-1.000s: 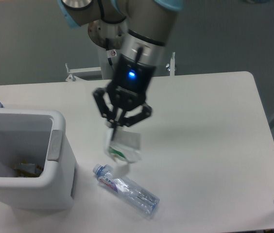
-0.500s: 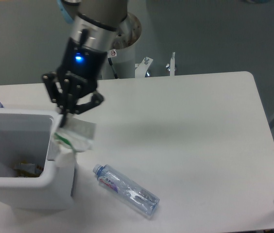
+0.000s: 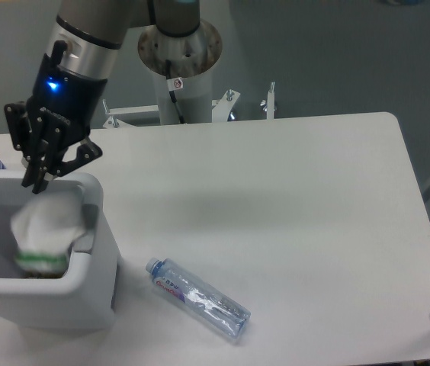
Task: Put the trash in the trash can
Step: 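Open the gripper to drop the cup into the bin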
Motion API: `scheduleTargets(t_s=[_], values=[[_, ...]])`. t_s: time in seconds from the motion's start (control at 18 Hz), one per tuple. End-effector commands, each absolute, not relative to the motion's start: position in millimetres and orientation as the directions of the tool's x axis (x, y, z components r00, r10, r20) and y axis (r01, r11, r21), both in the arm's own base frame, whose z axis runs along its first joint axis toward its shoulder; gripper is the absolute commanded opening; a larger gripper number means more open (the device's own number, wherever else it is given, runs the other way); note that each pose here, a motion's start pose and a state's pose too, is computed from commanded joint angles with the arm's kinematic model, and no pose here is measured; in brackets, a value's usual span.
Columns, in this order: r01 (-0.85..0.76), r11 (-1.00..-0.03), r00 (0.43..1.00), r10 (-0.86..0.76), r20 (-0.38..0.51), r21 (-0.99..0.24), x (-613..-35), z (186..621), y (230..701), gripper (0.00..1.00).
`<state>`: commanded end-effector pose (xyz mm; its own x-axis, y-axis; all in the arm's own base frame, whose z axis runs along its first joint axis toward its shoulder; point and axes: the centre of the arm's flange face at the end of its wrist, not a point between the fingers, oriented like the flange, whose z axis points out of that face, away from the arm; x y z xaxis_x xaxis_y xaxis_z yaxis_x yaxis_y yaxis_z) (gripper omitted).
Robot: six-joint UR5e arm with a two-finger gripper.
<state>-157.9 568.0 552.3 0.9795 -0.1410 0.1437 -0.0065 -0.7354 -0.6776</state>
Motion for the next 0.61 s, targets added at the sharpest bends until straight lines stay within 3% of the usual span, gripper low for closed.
scheduleTargets(t_s=[0.33, 0.61], values=[[0.010, -0.756, 0.984, -0.109, 0.141, -0.655, -176.2, 535.9, 578.3, 1.00], [0.194, -0.784, 0.975, 0.088, 0.204, -0.590, -300.9, 474.1, 562.9, 1.00]])
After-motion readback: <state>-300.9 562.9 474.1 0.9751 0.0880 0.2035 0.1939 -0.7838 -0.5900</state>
